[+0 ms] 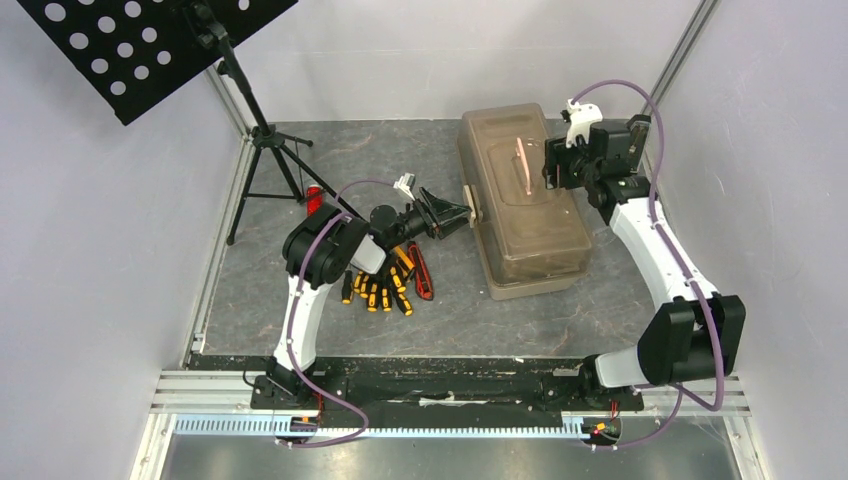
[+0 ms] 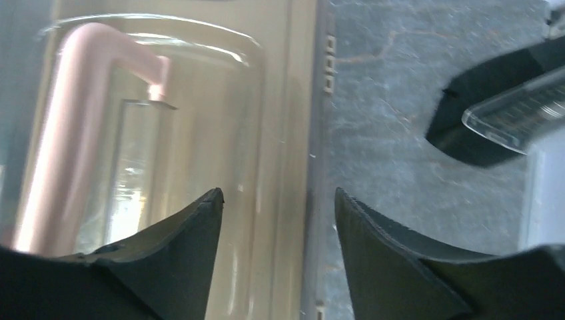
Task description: Pack the tool kit
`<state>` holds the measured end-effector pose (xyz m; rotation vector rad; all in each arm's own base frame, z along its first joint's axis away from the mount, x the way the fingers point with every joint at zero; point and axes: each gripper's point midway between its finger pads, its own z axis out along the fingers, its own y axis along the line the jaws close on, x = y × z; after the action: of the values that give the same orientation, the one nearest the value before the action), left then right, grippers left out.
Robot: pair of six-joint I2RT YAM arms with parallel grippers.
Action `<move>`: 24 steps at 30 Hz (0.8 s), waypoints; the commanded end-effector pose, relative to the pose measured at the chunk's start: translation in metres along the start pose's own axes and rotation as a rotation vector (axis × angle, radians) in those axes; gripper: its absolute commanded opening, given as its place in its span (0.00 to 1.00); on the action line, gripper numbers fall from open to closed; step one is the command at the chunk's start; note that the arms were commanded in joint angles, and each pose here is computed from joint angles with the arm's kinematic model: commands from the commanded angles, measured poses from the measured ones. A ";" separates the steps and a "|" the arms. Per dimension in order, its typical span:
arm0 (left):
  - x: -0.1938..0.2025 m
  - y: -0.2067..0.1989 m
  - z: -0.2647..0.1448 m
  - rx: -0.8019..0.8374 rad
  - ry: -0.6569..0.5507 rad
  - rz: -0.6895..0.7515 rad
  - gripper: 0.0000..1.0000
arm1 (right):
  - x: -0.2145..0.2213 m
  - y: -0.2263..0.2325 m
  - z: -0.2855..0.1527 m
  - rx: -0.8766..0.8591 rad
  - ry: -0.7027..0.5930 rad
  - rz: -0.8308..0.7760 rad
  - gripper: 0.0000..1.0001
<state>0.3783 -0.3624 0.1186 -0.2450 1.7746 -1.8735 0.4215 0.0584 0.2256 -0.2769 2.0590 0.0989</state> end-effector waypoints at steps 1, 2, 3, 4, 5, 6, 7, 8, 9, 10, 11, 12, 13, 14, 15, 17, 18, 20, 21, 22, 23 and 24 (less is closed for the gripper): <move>-0.018 -0.026 -0.005 0.065 -0.045 0.034 0.81 | 0.034 -0.027 -0.018 0.118 0.215 -0.007 0.67; -0.018 -0.026 -0.005 0.066 -0.045 0.035 0.81 | 0.032 -0.029 -0.018 0.123 0.218 -0.010 0.70; -0.018 -0.026 -0.005 0.068 -0.045 0.036 0.81 | 0.032 -0.031 -0.016 0.125 0.226 -0.010 0.70; -0.017 -0.026 -0.005 0.066 -0.043 0.033 0.81 | 0.037 -0.032 -0.014 0.122 0.249 -0.007 0.71; -0.017 -0.026 -0.005 0.068 -0.042 0.035 0.81 | 0.043 -0.032 -0.011 0.110 0.275 -0.003 0.71; -0.017 -0.027 -0.005 0.070 -0.041 0.035 0.81 | 0.052 -0.030 -0.007 0.092 0.305 0.001 0.71; -0.018 -0.028 -0.005 0.071 -0.041 0.036 0.81 | 0.058 -0.024 -0.004 0.056 0.322 0.006 0.71; -0.018 -0.028 -0.004 0.072 -0.041 0.038 0.81 | 0.066 -0.019 0.000 0.022 0.340 0.012 0.70; -0.017 -0.028 -0.004 0.072 -0.040 0.037 0.81 | 0.072 -0.015 0.004 -0.005 0.353 0.019 0.70; -0.017 -0.029 -0.004 0.074 -0.040 0.037 0.81 | 0.077 -0.012 0.007 -0.029 0.362 0.028 0.69; -0.018 -0.030 -0.004 0.075 -0.040 0.036 0.81 | 0.081 -0.011 0.010 -0.054 0.371 0.045 0.68; -0.018 -0.030 -0.004 0.077 -0.039 0.035 0.81 | 0.086 -0.010 0.012 -0.076 0.377 0.067 0.67; -0.018 -0.031 -0.004 0.079 -0.039 0.036 0.81 | 0.090 -0.010 0.014 -0.102 0.384 0.094 0.64; -0.018 -0.032 -0.004 0.080 -0.039 0.036 0.81 | 0.095 -0.016 0.014 -0.117 0.386 0.133 0.62; -0.018 -0.032 -0.003 0.080 -0.039 0.037 0.81 | 0.101 -0.019 0.016 -0.134 0.390 0.169 0.58; -0.019 -0.035 -0.003 0.086 -0.039 0.039 0.81 | 0.111 -0.022 0.016 -0.171 0.392 0.236 0.52; -0.018 -0.034 -0.002 0.086 -0.038 0.037 0.81 | 0.114 -0.023 0.017 -0.188 0.389 0.266 0.47; -0.019 -0.037 -0.002 0.091 -0.039 0.037 0.81 | 0.124 -0.026 0.018 -0.198 0.390 0.315 0.39; -0.019 -0.038 -0.002 0.093 -0.038 0.035 0.81 | 0.132 -0.029 0.019 -0.193 0.399 0.332 0.36; -0.019 -0.040 -0.002 0.097 -0.038 0.035 0.81 | 0.137 -0.031 0.020 -0.192 0.407 0.345 0.32; -0.019 -0.041 -0.002 0.100 -0.040 0.033 0.81 | 0.143 -0.033 0.020 -0.190 0.415 0.363 0.27; -0.019 -0.043 -0.002 0.105 -0.040 0.033 0.81 | 0.148 -0.034 0.021 -0.191 0.419 0.383 0.24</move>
<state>0.3798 -0.3592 0.1179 -0.2576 1.7766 -1.8712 0.4352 0.0273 0.2045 -0.1564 2.1158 0.4863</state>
